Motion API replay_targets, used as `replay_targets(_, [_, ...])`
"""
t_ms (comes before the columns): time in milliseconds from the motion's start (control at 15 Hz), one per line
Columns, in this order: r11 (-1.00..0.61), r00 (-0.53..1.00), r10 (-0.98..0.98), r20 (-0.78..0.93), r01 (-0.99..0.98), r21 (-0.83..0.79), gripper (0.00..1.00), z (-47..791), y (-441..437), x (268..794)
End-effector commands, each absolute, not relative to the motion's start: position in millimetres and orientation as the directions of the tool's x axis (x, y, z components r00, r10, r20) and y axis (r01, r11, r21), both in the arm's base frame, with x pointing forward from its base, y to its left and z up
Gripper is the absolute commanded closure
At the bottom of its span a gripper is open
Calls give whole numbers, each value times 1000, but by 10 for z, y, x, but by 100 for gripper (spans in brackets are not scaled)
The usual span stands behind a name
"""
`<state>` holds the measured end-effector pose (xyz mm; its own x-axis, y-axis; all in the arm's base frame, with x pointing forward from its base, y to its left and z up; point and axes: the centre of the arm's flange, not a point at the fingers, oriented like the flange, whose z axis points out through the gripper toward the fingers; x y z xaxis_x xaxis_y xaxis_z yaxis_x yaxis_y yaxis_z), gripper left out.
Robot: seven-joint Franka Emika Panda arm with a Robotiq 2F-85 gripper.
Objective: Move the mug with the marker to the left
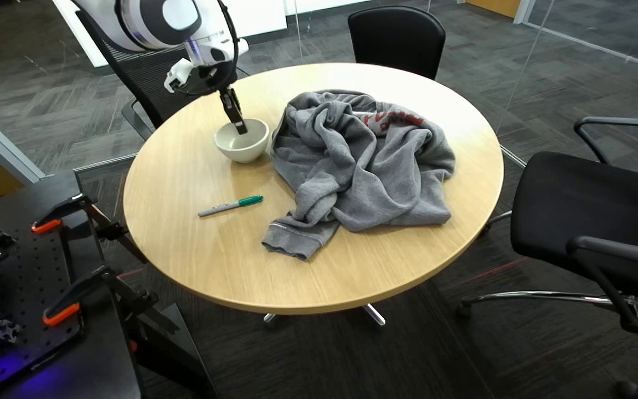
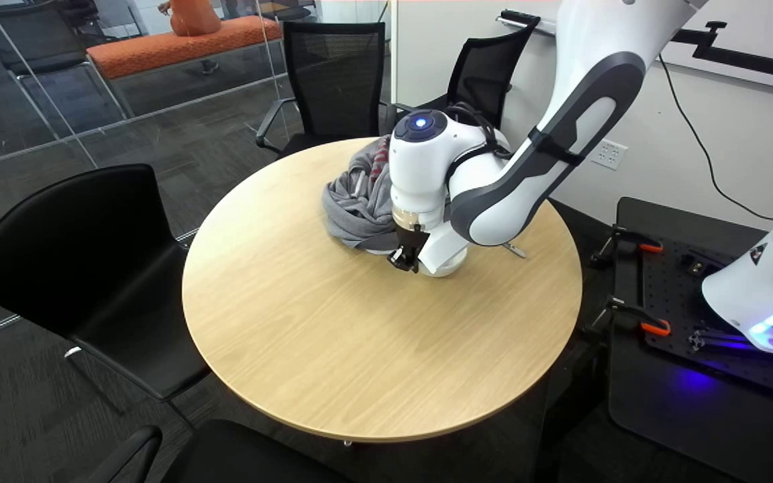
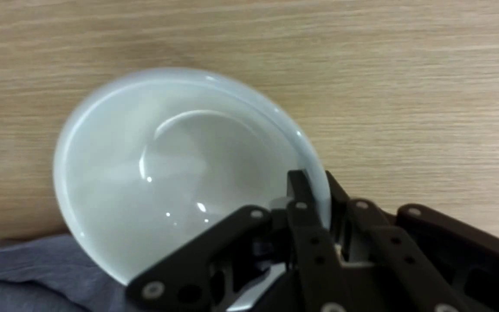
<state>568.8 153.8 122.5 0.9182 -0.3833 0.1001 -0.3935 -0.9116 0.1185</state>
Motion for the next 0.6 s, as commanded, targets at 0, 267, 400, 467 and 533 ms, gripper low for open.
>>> replay_targets(0, [-905,912,-395,111,-407,121,97,1251,1631,5723])
replay_targets(267, [-916,924,-366,113,-379,128,97,1243,1776,5724])
replay_targets(400, [-923,931,-347,112,-360,133,97,1237,1872,5717])
replay_targets(467, [-926,934,-339,112,-352,136,97,1234,1929,5714])
replay_targets(533, [-929,938,-329,112,-342,139,97,1229,1983,5711])
